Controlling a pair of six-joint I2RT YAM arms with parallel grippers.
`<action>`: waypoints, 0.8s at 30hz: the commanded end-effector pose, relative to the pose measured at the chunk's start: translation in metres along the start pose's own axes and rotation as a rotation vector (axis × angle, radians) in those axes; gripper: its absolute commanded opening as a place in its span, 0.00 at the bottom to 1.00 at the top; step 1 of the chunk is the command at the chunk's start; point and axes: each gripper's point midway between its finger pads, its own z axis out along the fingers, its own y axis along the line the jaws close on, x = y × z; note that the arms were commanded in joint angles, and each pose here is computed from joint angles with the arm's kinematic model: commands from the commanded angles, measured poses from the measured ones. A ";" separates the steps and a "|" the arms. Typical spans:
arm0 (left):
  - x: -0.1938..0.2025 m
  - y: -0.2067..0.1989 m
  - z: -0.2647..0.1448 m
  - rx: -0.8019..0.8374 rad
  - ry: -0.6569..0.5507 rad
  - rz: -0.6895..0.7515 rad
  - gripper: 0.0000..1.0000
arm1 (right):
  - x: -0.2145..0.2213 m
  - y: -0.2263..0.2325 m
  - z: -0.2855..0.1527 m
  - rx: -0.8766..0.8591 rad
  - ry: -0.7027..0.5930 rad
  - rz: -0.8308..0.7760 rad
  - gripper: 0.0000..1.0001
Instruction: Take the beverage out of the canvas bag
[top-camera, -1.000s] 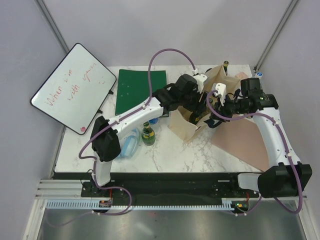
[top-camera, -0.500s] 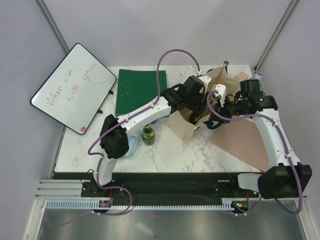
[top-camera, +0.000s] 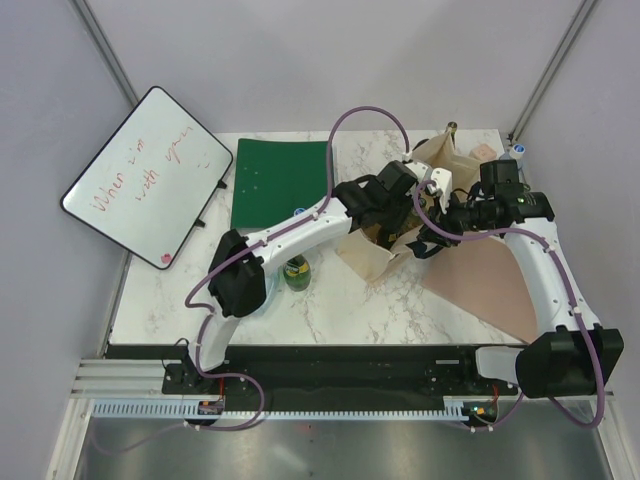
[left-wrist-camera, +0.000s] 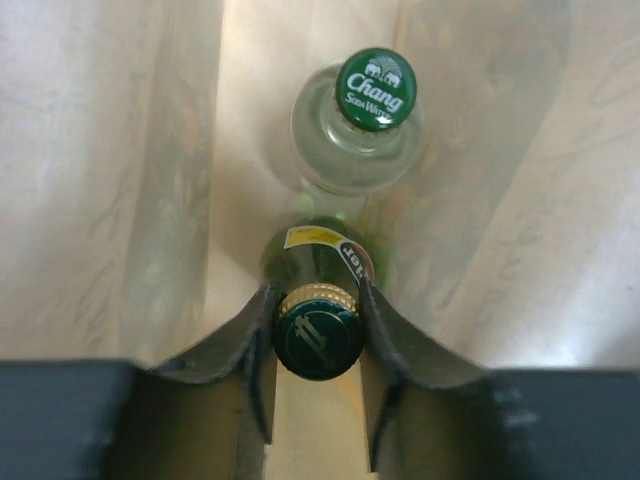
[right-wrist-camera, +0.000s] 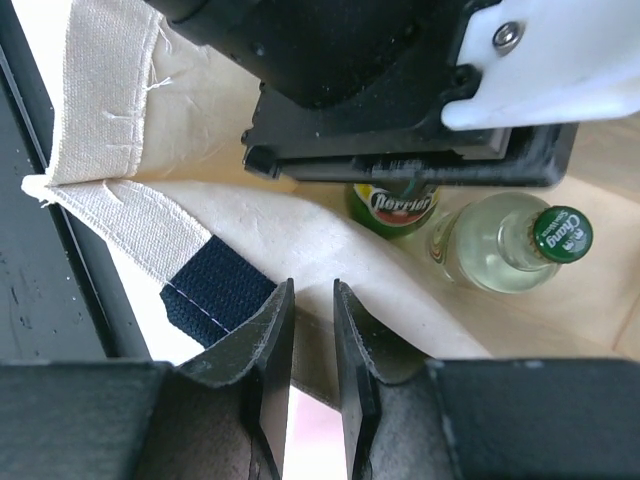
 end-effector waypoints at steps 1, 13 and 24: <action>-0.029 -0.001 -0.013 -0.004 -0.075 0.042 0.21 | -0.003 0.013 0.002 -0.039 -0.026 0.026 0.30; -0.109 -0.006 -0.111 0.066 -0.312 0.070 0.02 | -0.046 -0.012 -0.014 0.083 -0.131 0.097 0.33; -0.156 -0.005 -0.194 0.101 -0.494 0.057 0.02 | -0.065 -0.025 -0.021 0.115 -0.167 0.081 0.34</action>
